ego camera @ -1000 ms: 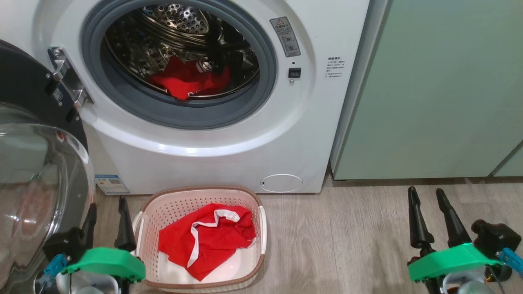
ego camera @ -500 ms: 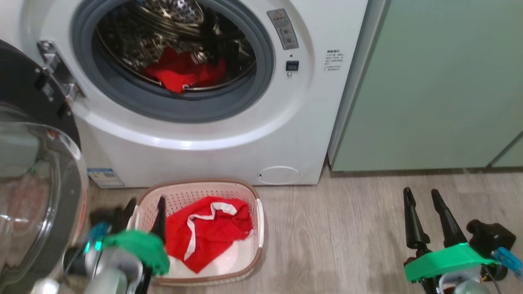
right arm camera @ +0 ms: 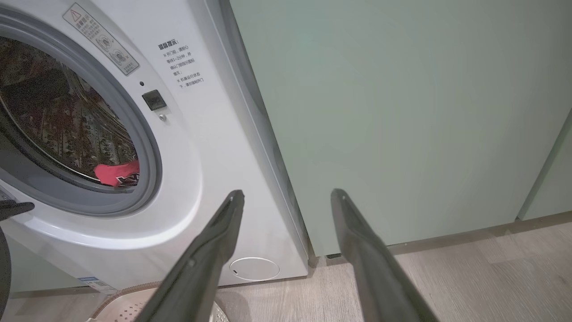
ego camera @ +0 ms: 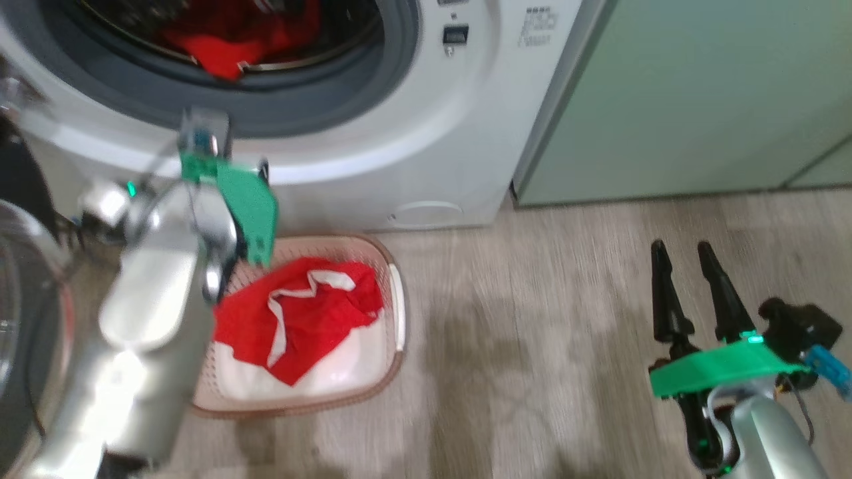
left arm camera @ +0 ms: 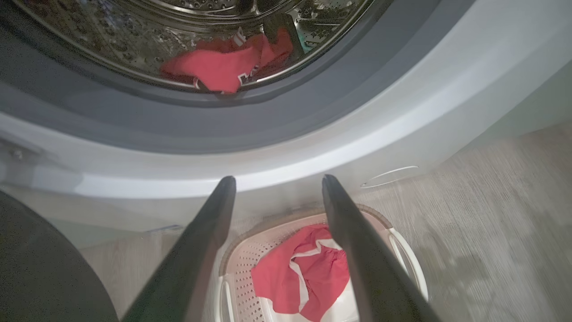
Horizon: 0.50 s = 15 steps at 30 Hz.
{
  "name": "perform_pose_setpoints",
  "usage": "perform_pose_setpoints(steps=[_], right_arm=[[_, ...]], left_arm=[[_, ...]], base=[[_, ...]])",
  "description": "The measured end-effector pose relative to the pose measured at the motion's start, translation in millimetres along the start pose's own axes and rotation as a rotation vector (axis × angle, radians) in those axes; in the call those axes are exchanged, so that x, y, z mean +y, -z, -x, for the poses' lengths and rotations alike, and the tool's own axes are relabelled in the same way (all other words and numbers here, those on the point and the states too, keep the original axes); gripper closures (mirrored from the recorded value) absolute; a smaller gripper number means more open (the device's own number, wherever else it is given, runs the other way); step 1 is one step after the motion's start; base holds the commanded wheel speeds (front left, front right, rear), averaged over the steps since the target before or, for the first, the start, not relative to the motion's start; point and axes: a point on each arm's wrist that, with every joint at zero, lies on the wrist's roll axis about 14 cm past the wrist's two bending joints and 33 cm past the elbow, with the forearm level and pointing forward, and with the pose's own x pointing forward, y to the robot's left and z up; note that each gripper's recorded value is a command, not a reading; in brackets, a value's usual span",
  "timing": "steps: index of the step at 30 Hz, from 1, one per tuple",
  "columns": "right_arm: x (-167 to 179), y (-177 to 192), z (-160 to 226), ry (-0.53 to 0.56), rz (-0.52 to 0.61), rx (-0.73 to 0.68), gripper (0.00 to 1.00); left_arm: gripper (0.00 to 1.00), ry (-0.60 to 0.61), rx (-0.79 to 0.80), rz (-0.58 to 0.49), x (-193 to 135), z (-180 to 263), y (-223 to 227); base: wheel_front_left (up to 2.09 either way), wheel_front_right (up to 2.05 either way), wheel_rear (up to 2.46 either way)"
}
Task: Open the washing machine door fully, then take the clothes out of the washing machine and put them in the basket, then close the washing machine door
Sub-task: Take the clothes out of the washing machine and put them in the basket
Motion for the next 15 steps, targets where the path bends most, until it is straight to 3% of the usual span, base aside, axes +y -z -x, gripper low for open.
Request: perform_pose_setpoints(steps=[7,15], right_arm=[[-8.9,15.4,-27.6,0.020,0.014,0.038,0.00],[-24.0,27.1,-47.2,0.057,0.026,0.062,0.00]], left_arm=[[0.00,-0.020,0.063,-0.093,14.2,-68.8,-42.1],[0.00,-0.051,0.186,-0.124,27.3,-123.6,-25.0]], base=[[0.00,0.00,0.00],[0.00,0.00,0.00]])
